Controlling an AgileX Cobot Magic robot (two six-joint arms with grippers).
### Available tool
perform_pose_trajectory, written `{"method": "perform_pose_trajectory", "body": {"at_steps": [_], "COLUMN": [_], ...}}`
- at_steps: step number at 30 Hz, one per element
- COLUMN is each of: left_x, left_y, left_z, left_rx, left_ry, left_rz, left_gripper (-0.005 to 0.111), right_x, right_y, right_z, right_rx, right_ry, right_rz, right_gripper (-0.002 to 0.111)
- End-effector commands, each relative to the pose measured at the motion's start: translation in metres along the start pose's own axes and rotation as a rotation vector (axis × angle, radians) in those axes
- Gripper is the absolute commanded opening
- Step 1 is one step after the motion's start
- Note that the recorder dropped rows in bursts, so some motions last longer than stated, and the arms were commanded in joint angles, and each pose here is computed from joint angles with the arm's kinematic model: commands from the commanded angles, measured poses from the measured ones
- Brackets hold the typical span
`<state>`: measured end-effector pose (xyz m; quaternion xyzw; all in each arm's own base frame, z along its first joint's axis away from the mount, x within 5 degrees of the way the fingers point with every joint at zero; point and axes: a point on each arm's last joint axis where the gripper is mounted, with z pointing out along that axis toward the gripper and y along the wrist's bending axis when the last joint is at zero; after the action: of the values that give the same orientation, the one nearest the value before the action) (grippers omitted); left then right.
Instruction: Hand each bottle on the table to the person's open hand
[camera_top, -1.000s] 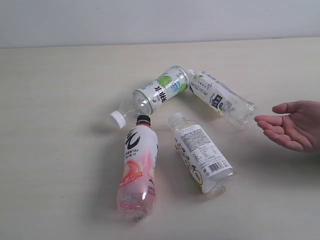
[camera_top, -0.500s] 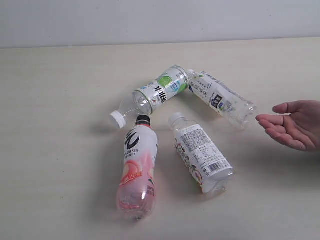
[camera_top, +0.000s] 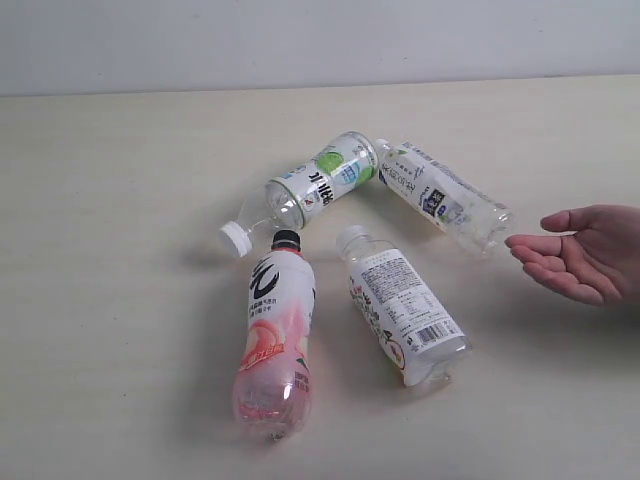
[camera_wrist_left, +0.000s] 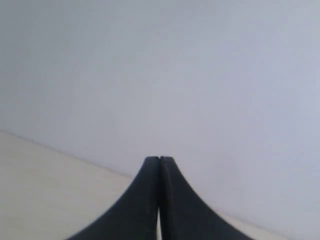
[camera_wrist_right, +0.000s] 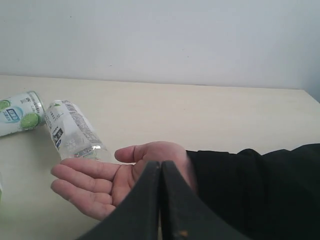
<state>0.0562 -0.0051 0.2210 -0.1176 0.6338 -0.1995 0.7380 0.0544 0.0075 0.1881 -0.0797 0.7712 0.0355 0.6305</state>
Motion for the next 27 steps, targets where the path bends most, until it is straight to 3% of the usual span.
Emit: {"method": "perform_pose_trajectory", "body": {"at_steps": [1, 3, 5, 7, 9, 12, 15, 18, 22, 24, 27], "left_x": [-0.024, -0.039, -0.066, -0.093, -0.124, -0.154, -0.16, -0.151, -0.121, -0.102, -0.074], "left_y": [-0.017, -0.028, -0.042, -0.054, -0.067, -0.073, -0.063, -0.051, -0.045, -0.046, -0.053], "left_z": [-0.005, -0.014, -0.018, -0.013, -0.001, 0.035, 0.075, 0.11, 0.149, 0.167, 0.184], "left_rx": [0.197, 0.345, 0.422, 0.4, 0.312, 0.073, -0.187, -0.375, -0.417, -0.347, -0.26], "left_ry": [-0.254, -0.436, -0.531, -0.506, -0.417, -0.183, 0.092, 0.395, 0.842, 1.026, 1.172], "left_rz": [-0.102, -0.102, -0.123, -0.134, -0.089, 0.018, 0.064, 0.137, 0.204, 0.193, 0.185], "left_gripper": [0.0, 0.0, 0.0, 0.0, 0.0, 0.0, 0.0, 0.0, 0.0, 0.0, 0.0], "right_x": [0.001, 0.001, 0.001, 0.001, 0.001, 0.001, 0.0, 0.0, 0.0, 0.0, 0.0], "right_y": [0.0, 0.0, 0.0, 0.0, 0.0, 0.0, 0.0, 0.0, 0.0, 0.0, 0.0], "right_z": [0.0, 0.0, 0.0, 0.0, 0.0, 0.0, 0.0, 0.0, 0.0, 0.0, 0.0], "right_rx": [-0.001, -0.001, -0.001, -0.001, -0.001, -0.001, -0.001, -0.001, -0.001, -0.001, -0.001], "right_ry": [-0.008, -0.008, -0.008, -0.008, -0.008, -0.008, -0.01, -0.01, -0.01, -0.01, -0.01], "right_rz": [-0.003, -0.003, -0.003, -0.003, -0.003, -0.003, -0.003, -0.003, -0.003, -0.003, -0.003], "right_gripper": [0.0, 0.0, 0.0, 0.0, 0.0, 0.0, 0.0, 0.0, 0.0, 0.0, 0.0]}}
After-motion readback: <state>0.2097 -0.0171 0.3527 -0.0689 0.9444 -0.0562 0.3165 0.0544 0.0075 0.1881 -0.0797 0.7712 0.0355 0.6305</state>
